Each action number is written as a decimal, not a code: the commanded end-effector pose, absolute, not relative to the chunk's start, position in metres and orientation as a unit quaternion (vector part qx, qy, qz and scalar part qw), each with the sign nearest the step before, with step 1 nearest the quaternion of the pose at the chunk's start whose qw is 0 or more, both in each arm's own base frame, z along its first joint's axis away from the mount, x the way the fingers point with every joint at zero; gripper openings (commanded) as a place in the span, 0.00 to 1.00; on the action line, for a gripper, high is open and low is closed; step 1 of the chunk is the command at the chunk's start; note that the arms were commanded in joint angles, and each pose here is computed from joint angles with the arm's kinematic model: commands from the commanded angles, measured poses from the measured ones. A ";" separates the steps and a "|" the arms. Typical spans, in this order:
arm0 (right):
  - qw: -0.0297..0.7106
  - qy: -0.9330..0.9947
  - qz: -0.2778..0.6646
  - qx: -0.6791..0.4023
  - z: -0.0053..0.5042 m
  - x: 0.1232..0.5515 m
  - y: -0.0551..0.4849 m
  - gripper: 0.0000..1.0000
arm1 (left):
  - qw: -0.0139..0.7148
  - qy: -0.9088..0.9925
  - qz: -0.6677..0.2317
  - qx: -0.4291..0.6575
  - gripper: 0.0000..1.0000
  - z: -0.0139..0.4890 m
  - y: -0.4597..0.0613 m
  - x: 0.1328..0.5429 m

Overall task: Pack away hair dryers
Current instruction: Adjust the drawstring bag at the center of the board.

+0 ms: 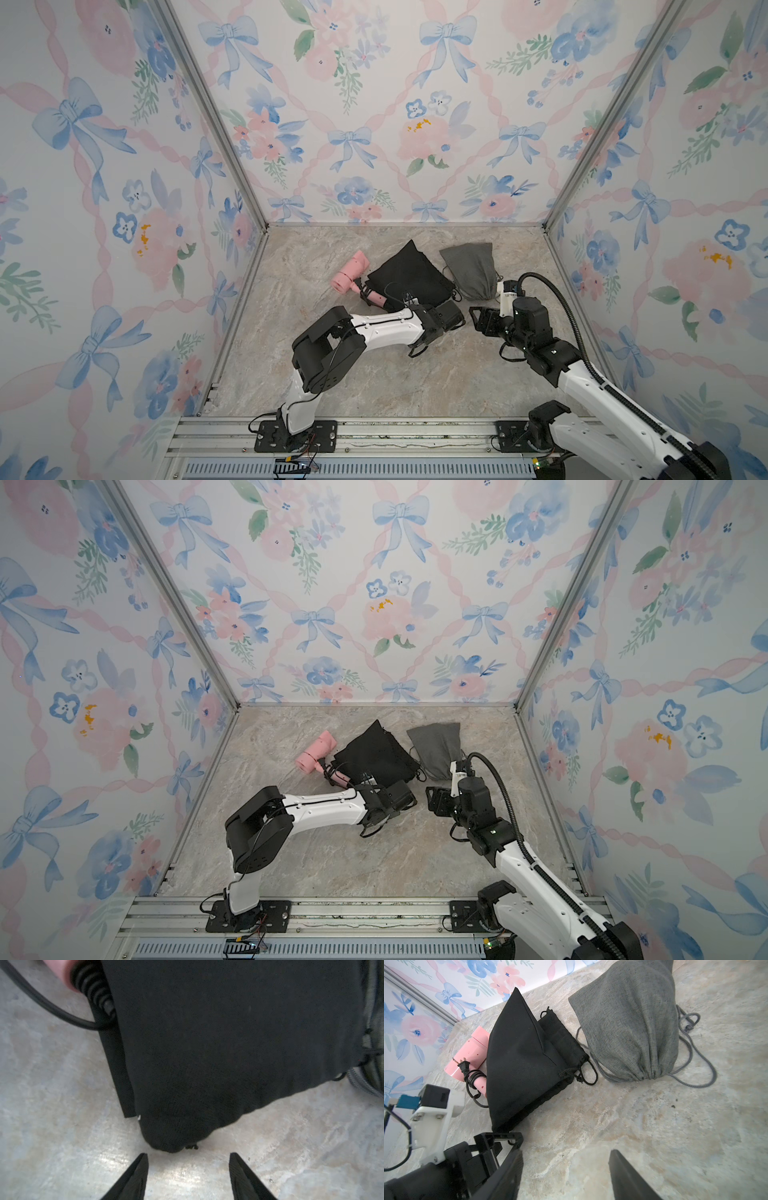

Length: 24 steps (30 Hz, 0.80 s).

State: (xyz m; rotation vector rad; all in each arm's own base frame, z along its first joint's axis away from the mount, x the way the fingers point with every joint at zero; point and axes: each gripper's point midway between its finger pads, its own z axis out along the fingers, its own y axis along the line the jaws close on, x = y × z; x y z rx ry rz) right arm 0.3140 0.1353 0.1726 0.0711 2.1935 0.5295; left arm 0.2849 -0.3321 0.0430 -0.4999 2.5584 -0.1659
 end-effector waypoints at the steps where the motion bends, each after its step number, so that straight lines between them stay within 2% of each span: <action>1: 0.424 0.879 0.216 0.036 0.169 0.313 0.133 0.68 | 0.263 0.944 -0.035 -0.198 0.63 0.031 -0.324 0.287; 13: 0.416 0.879 0.230 0.036 0.166 0.313 0.137 0.69 | 0.259 0.940 0.005 -0.221 0.60 0.005 -0.296 0.277; 16: 0.415 0.879 0.229 0.039 0.166 0.314 0.135 0.69 | 0.257 0.940 0.017 -0.225 0.57 -0.001 -0.289 0.278; 20: 0.414 0.879 0.232 0.041 0.165 0.314 0.134 0.69 | 0.251 0.941 0.026 -0.224 0.44 -0.009 -0.284 0.275; 24: 0.412 0.880 0.234 0.043 0.163 0.314 0.133 0.69 | 0.240 0.945 0.036 -0.219 0.24 -0.018 -0.281 0.269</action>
